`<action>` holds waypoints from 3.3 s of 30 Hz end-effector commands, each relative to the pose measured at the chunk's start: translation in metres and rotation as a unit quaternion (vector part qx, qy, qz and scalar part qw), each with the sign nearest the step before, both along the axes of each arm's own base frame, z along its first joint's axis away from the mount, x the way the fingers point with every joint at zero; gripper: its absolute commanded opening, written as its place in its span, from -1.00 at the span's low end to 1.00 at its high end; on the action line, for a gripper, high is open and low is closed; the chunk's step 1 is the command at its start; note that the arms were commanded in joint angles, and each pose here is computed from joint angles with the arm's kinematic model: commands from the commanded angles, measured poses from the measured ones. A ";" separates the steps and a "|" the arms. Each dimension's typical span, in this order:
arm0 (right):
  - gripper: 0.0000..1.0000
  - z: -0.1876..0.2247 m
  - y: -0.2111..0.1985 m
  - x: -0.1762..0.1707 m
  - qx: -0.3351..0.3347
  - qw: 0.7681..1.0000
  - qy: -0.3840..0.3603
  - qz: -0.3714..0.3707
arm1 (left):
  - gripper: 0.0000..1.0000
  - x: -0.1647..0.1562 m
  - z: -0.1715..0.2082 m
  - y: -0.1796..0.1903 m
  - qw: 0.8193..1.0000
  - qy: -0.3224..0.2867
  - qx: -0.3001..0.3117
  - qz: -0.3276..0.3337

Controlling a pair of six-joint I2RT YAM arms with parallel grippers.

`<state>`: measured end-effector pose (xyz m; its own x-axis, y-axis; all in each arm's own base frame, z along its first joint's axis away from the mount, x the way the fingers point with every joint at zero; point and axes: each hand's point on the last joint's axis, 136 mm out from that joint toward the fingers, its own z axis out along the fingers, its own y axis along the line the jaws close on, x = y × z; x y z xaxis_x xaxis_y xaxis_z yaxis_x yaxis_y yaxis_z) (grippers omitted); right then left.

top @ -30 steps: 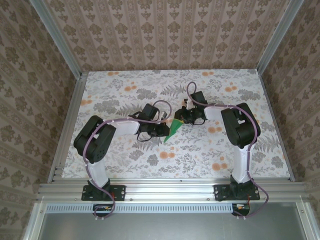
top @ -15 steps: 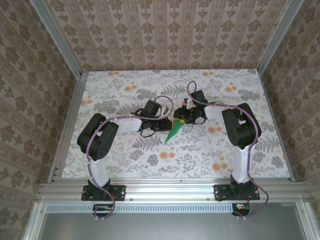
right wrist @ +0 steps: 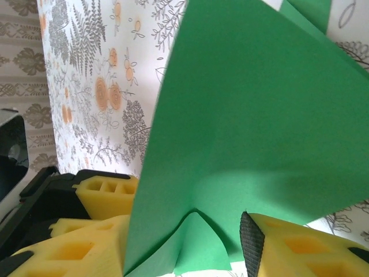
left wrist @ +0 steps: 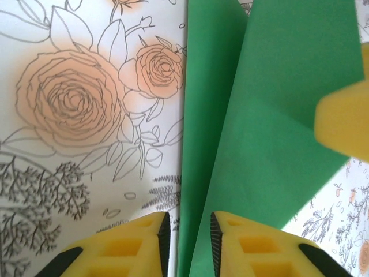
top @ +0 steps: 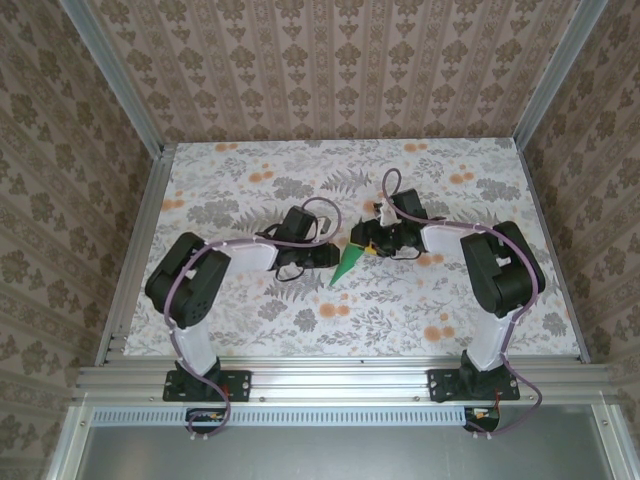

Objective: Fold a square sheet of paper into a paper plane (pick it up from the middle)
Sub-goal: Fold the wing for the fifth time at the center of the table.

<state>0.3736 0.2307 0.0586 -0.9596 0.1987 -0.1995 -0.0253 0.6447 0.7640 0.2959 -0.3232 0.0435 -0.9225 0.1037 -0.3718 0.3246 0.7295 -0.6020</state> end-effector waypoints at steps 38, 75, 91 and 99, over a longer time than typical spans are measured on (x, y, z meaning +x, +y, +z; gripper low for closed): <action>-0.69 -0.054 -0.011 0.020 -0.090 0.996 0.011 -0.009 | -0.09 -0.004 0.014 -0.011 0.994 -0.104 -0.002 -0.038; -0.64 -0.066 -0.014 0.013 -0.114 0.993 0.036 0.001 | -0.71 -0.002 -0.024 -0.012 0.998 -0.007 0.025 -0.049; -0.70 -0.077 -0.019 0.010 -0.139 0.989 0.047 -0.003 | -0.70 0.007 0.008 -0.036 0.997 -0.006 -0.057 -0.044; -0.70 -0.077 -0.019 0.010 -0.138 0.989 0.047 -0.002 | -0.75 0.005 -0.021 -0.025 0.999 0.012 -0.008 -0.038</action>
<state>0.3977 0.2252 0.0155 -0.9625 0.1679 -0.2128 -0.0085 0.7659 0.6429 0.2985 -0.3548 0.0357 -0.9103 0.1603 -0.3816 0.3862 0.6605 -0.6439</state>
